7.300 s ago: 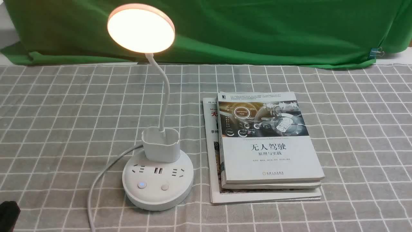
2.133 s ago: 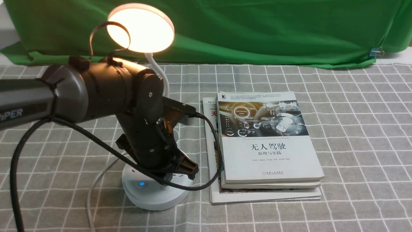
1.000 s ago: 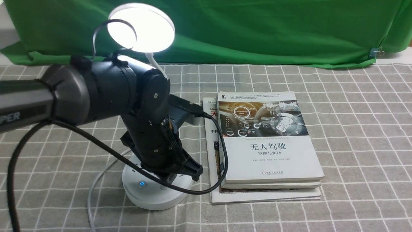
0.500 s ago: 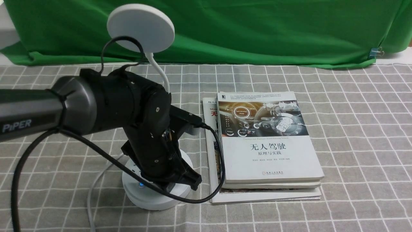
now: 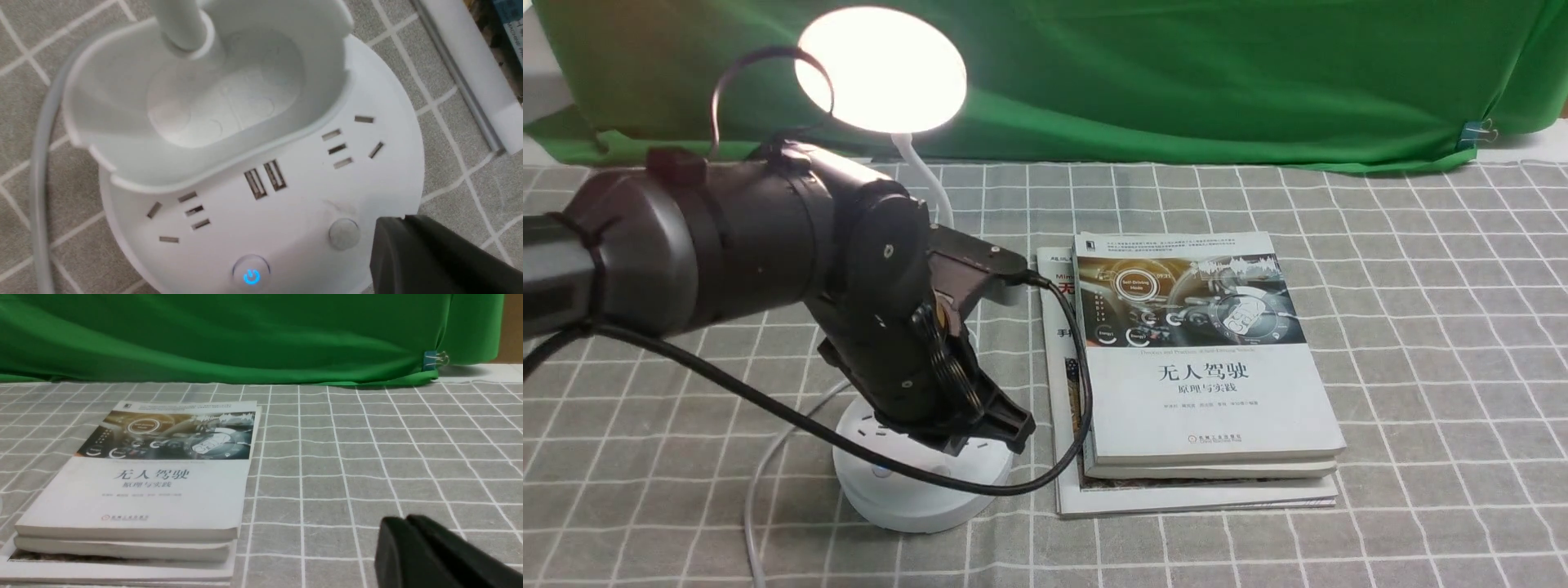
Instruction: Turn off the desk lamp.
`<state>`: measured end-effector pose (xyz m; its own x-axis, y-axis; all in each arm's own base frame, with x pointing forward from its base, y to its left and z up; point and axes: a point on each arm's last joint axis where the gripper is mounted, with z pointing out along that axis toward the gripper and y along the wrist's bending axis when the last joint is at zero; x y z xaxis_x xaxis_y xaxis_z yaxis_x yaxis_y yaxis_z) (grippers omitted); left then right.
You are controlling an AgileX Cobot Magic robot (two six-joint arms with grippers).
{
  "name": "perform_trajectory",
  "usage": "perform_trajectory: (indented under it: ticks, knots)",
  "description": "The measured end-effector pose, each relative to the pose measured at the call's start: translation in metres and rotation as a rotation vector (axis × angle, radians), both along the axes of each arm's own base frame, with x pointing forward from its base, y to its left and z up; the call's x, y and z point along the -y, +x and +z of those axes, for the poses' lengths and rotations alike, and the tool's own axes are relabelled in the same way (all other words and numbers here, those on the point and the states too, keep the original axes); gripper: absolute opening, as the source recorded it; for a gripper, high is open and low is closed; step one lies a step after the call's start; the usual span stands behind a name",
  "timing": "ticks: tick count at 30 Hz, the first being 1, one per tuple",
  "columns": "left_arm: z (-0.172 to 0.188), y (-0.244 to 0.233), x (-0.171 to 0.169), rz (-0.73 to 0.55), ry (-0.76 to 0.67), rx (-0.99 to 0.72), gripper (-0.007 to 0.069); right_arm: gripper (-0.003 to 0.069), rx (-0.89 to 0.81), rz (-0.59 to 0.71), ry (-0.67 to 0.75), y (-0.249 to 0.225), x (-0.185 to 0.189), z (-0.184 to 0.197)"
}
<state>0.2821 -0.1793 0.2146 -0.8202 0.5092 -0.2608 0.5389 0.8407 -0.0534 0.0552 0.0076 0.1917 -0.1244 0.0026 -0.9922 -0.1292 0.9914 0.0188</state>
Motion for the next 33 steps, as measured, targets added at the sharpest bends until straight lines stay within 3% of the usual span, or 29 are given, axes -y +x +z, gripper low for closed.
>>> perform_trajectory:
  ticks: [7,13,17,25,33]
  knots:
    - [-0.031,0.007,0.004,0.000,0.049,-0.077,0.0001,0.0036,0.000,0.000,0.000,0.000,0.000,0.000]
    - [-0.033,0.010,0.005,-0.003,0.056,-0.081,0.0001,0.0036,0.000,0.000,0.000,0.000,0.000,0.000]
    - [-0.026,0.007,0.004,-0.002,0.048,-0.068,0.0001,0.0036,0.000,0.000,0.000,0.000,0.000,0.000]
    - [0.026,-0.015,-0.009,0.036,-0.033,0.033,0.0001,0.0036,0.000,0.000,0.000,0.000,0.000,0.000]
    - [0.033,-0.089,-0.053,0.086,-0.192,0.214,0.0001,0.0036,0.000,0.000,0.000,0.000,0.000,0.000]
